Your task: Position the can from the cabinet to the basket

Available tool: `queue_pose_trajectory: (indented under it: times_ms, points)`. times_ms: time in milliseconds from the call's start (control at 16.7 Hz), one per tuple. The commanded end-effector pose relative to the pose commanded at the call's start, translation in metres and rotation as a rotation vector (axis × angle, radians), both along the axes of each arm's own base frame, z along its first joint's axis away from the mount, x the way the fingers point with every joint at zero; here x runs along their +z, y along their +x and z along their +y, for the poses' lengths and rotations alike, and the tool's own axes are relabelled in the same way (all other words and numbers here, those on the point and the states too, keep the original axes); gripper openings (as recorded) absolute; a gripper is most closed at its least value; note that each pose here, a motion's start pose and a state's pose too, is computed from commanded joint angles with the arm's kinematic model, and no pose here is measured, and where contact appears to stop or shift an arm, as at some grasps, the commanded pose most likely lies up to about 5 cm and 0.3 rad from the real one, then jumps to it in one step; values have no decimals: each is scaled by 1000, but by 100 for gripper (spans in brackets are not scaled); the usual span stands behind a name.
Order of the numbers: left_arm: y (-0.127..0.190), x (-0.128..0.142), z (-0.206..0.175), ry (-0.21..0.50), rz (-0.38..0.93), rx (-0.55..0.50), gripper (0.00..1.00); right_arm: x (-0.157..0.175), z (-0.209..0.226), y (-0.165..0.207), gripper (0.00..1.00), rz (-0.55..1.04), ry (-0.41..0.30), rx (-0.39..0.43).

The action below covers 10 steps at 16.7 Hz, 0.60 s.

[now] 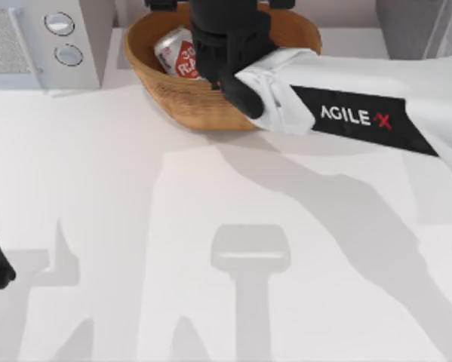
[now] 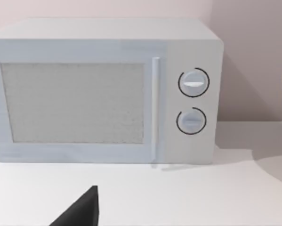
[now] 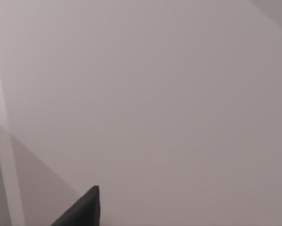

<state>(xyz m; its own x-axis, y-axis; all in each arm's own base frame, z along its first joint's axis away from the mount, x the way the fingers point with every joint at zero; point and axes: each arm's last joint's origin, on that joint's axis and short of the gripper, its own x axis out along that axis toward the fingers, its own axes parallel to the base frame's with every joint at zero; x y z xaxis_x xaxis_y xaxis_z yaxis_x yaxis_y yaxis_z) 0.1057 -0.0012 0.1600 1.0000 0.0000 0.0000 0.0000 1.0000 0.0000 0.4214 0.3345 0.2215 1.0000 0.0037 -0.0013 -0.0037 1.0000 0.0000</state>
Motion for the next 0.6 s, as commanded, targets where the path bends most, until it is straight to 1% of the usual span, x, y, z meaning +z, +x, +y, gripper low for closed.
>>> queue_pose_trajectory:
  times_ms: [300, 420, 600]
  points:
    - [0, 0, 0, 0, 0, 0, 100, 4, -4, -2, 100, 1, 2, 11]
    - [0, 0, 0, 0, 0, 0, 100, 12, -19, -4, 100, 8, -2, 28]
    - [0, 0, 0, 0, 0, 0, 100, 29, -59, -14, 100, 35, -16, 65]
